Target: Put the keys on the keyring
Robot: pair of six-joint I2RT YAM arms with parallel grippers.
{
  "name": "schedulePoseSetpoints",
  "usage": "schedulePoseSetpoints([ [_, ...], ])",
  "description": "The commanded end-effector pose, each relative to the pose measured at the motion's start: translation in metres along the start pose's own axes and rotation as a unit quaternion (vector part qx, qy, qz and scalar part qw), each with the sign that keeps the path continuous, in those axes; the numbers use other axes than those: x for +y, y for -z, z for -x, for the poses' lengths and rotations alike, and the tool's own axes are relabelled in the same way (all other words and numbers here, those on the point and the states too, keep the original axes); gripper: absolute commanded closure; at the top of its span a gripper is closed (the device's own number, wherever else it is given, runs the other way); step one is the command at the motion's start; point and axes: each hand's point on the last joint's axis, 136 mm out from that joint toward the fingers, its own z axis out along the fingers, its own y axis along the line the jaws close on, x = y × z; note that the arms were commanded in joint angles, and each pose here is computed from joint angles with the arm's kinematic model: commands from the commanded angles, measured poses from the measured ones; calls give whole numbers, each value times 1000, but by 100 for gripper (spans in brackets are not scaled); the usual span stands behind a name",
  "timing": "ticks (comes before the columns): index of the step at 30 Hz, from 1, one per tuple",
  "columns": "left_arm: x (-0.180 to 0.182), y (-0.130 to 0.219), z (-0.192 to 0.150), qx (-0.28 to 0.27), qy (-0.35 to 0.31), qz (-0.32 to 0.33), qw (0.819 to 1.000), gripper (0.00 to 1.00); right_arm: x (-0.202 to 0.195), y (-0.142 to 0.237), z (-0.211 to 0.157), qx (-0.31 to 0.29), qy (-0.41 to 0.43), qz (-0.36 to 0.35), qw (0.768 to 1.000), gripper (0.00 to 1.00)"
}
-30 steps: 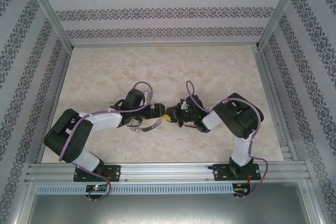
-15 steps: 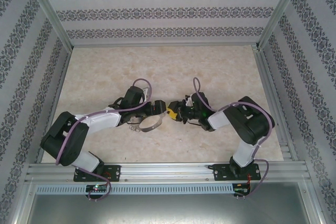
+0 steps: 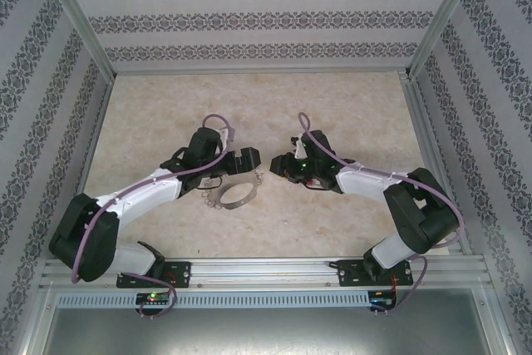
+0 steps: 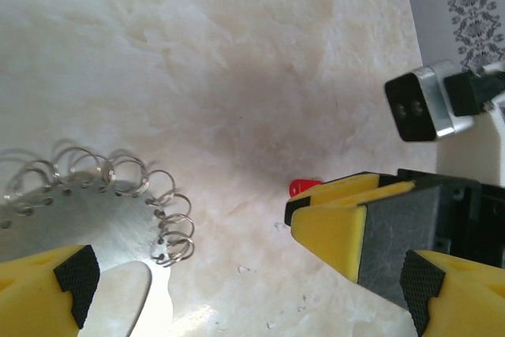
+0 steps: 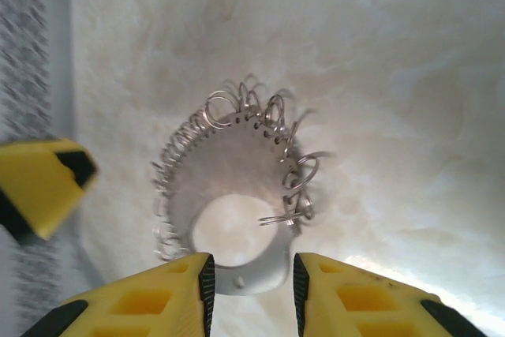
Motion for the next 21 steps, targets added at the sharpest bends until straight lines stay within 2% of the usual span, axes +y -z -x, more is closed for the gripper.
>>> schedulePoseSetpoints([
  [1, 13, 11, 10, -7, -4, 28, 1000, 0, -17, 2, -10, 32, 170, -98, 980, 66],
  [4, 19, 15, 18, -12, 0, 35, 999, 0, -13, -3, -13, 52, 260, -129, 955, 68],
  [6, 25, 18, 24, -16, 5, 42, 999, 0, 1, -10, -22, 80, 306, -101, 943, 68],
  [10, 34, 21, 35, -20, 16, 46, 999, 0, 7, -17, -37, 130, 379, -105, 910, 67],
  [14, 40, 22, 41, -18, 22, 48, 998, 0, 1, -23, -49, 176, 412, -123, 886, 67],
  [21, 50, 26, 46, -22, 29, 53, 998, 0, -1, -32, -43, 187, 441, -149, 865, 67],
])
